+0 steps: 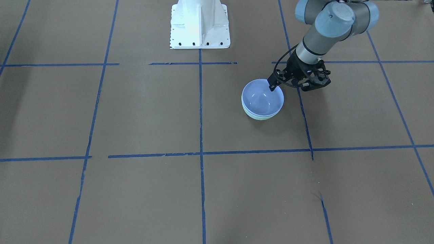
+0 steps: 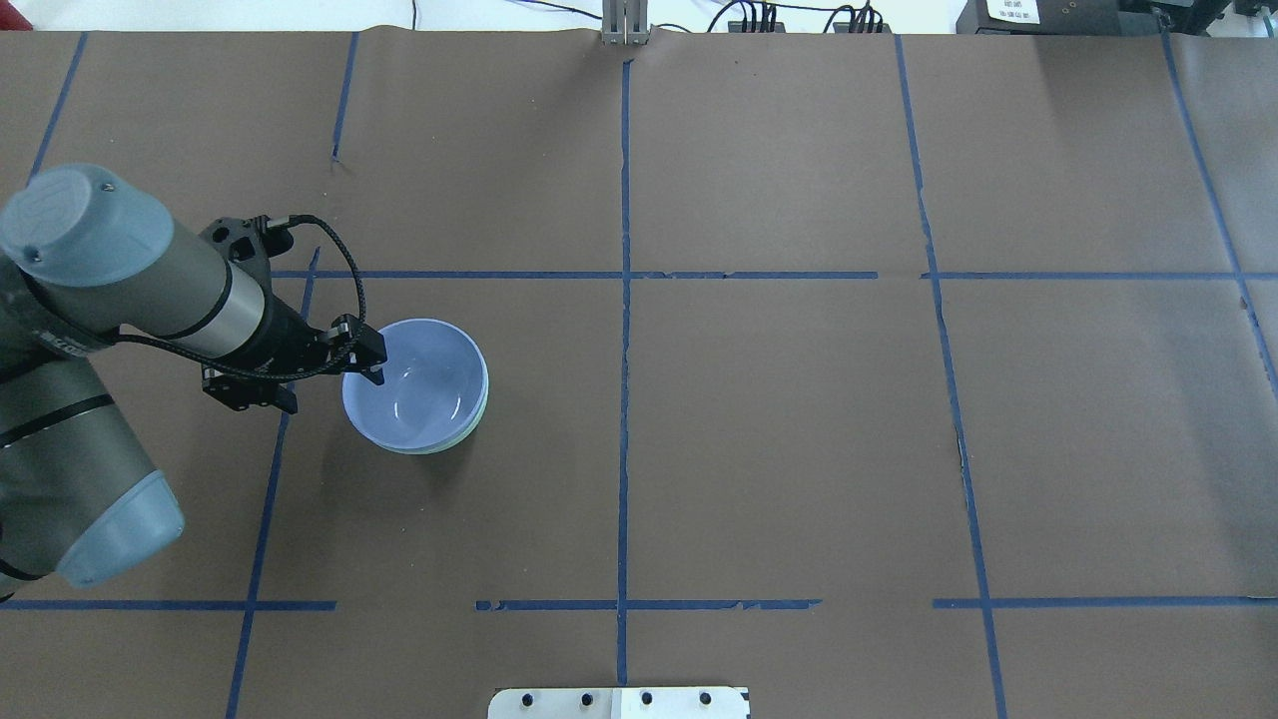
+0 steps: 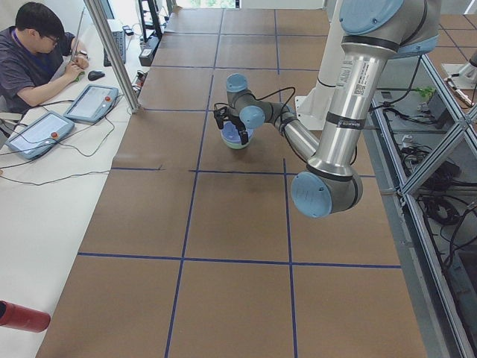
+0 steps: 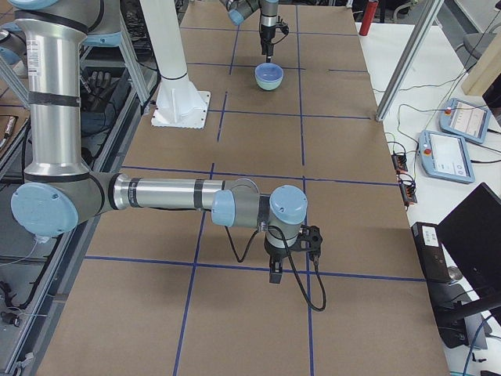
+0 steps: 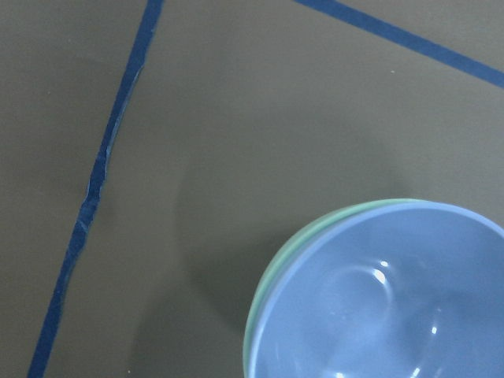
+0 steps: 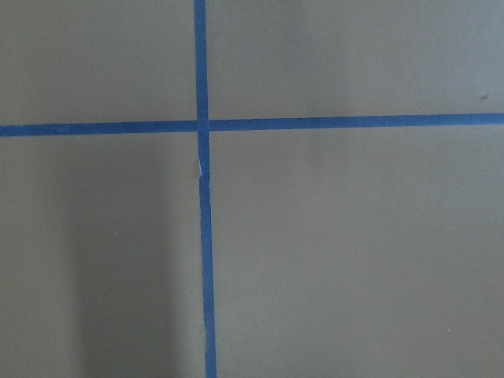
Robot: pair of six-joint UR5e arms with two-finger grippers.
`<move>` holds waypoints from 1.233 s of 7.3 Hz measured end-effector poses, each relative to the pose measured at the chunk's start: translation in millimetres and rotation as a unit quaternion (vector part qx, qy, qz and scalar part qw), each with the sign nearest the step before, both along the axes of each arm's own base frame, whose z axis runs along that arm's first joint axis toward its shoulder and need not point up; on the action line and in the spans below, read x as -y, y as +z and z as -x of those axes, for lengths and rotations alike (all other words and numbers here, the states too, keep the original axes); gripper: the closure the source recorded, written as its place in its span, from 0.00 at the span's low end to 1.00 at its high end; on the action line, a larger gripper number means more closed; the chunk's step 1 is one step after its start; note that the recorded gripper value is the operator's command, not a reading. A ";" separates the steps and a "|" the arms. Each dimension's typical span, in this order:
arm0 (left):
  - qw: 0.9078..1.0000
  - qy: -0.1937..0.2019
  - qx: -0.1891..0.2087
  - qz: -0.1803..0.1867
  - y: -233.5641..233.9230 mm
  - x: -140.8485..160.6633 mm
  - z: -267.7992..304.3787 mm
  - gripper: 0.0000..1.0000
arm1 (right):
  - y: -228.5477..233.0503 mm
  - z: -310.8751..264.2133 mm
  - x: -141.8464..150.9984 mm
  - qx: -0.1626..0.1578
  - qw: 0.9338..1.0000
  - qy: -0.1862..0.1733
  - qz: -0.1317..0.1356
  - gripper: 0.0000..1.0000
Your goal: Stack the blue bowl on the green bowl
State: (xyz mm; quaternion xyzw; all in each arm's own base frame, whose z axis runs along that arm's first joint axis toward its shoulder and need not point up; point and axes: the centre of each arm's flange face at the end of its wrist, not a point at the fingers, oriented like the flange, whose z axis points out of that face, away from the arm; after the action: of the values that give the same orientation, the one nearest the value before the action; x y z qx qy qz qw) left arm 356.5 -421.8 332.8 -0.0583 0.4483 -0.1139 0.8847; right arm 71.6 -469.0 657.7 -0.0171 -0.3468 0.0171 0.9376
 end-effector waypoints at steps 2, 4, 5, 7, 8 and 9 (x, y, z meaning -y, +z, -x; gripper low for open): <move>0.996 0.027 0.031 -0.082 43.6 17.9 73.0 0.00 | 0.1 0.0 -0.1 0.000 1.000 0.000 0.000 0.00; 0.980 0.077 0.083 -0.166 117.2 33.0 180.6 0.00 | 0.2 0.0 -0.2 0.000 1.000 0.000 0.001 0.00; 0.969 0.106 0.110 -0.195 156.2 31.9 237.6 0.00 | 0.3 0.0 -0.3 0.000 1.000 0.000 0.001 0.00; 0.954 0.158 0.150 -0.208 218.0 24.3 339.6 0.00 | 0.3 0.0 -0.3 0.000 1.000 0.000 0.000 0.00; 0.953 0.172 0.153 -0.198 241.5 17.4 373.3 0.00 | 0.2 0.1 -0.2 0.000 1.000 0.000 0.001 0.00; 0.958 0.172 0.142 -0.182 265.3 8.2 394.9 0.00 | 0.2 0.2 -0.2 0.000 1.000 0.000 0.001 0.00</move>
State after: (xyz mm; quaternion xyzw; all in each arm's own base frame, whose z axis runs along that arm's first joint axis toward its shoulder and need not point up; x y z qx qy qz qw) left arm -38.3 -430.1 598.2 0.0442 0.3150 0.1159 0.9410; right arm 71.3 -468.8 657.9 -0.0176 -0.3468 0.0175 0.9376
